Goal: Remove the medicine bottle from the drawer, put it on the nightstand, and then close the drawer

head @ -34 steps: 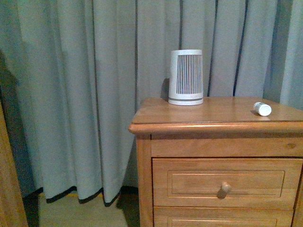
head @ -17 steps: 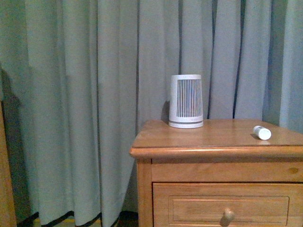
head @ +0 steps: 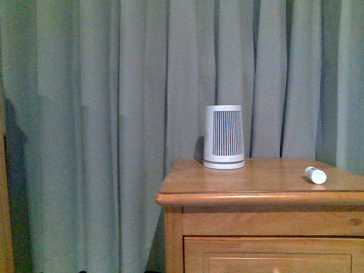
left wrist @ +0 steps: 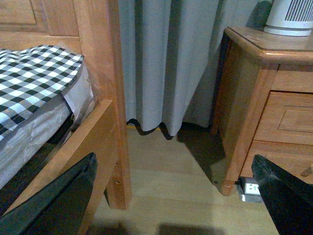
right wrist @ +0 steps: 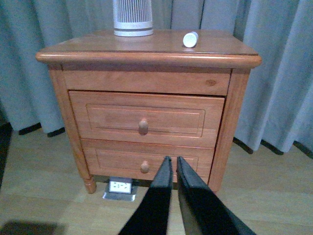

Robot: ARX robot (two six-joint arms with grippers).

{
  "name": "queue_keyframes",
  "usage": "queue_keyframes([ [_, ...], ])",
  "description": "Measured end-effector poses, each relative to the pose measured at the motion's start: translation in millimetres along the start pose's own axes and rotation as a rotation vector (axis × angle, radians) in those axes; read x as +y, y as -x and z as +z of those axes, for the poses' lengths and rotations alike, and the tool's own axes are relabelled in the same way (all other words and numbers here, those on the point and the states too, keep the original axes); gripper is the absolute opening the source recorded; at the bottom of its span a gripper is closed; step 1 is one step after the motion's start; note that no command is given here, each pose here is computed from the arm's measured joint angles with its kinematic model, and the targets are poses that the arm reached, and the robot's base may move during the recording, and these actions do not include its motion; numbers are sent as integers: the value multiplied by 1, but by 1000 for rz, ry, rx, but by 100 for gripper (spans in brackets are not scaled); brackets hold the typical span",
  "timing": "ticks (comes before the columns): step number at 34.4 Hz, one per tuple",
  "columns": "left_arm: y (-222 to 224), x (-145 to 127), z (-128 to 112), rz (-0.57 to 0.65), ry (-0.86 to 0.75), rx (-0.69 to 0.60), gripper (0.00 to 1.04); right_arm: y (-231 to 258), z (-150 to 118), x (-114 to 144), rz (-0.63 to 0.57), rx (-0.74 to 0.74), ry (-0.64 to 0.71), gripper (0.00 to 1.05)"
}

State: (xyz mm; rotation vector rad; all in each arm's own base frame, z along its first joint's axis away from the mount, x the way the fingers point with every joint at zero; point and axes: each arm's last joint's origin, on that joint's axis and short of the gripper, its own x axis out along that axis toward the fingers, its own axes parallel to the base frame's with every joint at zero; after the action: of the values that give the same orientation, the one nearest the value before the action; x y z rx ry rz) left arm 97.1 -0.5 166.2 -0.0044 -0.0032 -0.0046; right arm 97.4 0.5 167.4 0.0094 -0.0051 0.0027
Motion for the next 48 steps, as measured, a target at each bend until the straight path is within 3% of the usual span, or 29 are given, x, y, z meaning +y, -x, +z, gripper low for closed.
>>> queue_keyframes([
  [2,0,0,0,0,0,0,98,0,0,0,-2,0,4,3],
  [15,0,0,0,0,0,0,98,0,0,0,-2,0,4,3],
  [33,0,0,0,0,0,0,98,0,0,0,-2,0,5,98],
  [48,0,0,0,0,0,0,98,0,0,0,-2,0,5,98],
])
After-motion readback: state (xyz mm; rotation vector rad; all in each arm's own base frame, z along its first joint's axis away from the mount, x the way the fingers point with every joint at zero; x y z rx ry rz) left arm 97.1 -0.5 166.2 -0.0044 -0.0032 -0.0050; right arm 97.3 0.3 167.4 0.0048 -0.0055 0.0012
